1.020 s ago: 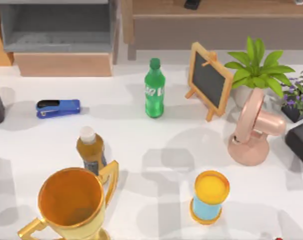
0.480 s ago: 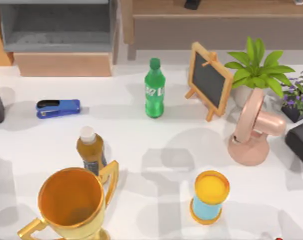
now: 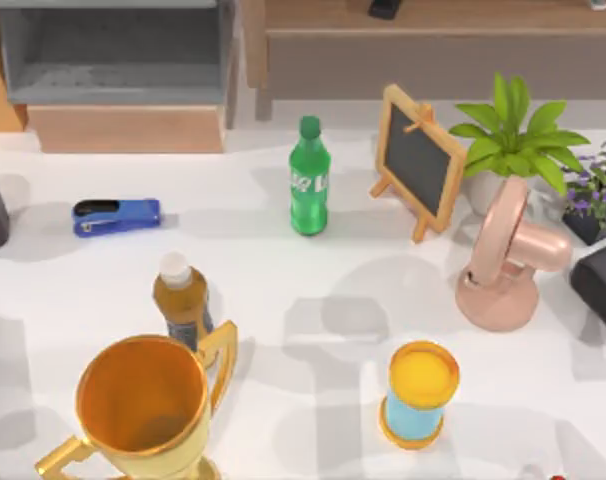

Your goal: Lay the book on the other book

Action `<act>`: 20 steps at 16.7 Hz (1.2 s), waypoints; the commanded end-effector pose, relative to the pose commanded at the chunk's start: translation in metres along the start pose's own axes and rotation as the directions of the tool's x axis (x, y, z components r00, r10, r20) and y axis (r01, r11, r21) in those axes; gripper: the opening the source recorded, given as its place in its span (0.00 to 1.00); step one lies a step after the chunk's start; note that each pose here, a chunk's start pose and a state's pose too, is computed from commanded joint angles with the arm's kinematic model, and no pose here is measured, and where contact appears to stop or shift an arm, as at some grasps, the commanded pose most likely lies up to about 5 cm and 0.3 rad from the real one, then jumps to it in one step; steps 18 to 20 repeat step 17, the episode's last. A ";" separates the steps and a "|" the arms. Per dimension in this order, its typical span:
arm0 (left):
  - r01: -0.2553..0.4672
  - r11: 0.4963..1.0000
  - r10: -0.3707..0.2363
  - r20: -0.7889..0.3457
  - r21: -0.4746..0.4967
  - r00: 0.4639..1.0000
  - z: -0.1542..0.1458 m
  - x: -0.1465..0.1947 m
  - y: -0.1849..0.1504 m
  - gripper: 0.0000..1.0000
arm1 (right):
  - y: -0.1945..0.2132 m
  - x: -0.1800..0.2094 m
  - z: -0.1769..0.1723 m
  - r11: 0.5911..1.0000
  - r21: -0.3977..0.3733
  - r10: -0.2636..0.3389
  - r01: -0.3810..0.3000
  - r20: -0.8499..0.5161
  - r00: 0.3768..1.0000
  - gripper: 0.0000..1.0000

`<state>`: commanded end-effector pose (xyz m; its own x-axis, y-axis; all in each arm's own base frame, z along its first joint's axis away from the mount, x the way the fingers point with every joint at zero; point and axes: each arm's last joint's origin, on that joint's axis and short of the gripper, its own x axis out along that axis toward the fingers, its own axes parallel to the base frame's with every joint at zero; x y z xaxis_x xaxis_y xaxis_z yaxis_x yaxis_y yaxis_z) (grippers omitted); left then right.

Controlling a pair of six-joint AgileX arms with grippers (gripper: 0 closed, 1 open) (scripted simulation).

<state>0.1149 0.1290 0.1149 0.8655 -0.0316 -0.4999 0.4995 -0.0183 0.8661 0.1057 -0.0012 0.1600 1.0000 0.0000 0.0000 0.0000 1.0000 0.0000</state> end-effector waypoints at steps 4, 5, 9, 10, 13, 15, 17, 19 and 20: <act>0.000 1.000 0.000 0.000 0.000 1.000 0.000 0.000 0.000 0.45 | 0.000 0.000 0.000 1.000 0.000 0.000 0.000 0.000 1.000 1.00; 0.000 1.000 0.000 0.000 0.000 1.000 0.000 0.000 0.000 0.53 | 0.000 0.000 0.000 1.000 0.000 0.000 0.000 0.000 1.000 1.00; 0.000 1.000 0.000 0.000 0.000 1.000 0.000 0.000 0.000 0.83 | 0.000 0.000 0.000 1.000 0.000 0.000 0.000 0.000 1.000 1.00; 0.000 1.000 0.000 0.000 0.000 1.000 0.000 0.000 0.000 0.90 | 0.000 0.000 0.000 1.000 0.000 0.000 0.000 0.000 1.000 1.00; 0.000 1.000 0.000 0.000 0.000 1.000 0.000 0.000 0.000 1.00 | 0.000 0.000 0.000 1.000 0.000 0.000 0.000 0.000 1.000 1.00; 0.000 1.000 0.000 0.000 0.000 1.000 0.000 0.000 0.000 1.00 | 0.000 0.000 0.000 1.000 0.000 0.000 0.000 0.000 1.000 1.00; 0.000 1.000 0.000 0.000 0.000 1.000 0.000 0.000 0.000 1.00 | 0.000 0.000 0.000 1.000 0.000 0.000 0.000 0.000 1.000 1.00; 0.000 1.000 0.000 0.000 0.000 1.000 0.000 0.000 0.000 1.00 | 0.000 0.000 0.000 1.000 0.000 0.000 0.000 0.000 1.000 1.00; 0.000 1.000 0.000 0.000 0.000 1.000 0.000 0.000 0.000 1.00 | 0.000 0.000 0.000 1.000 0.000 0.000 0.000 0.000 1.000 1.00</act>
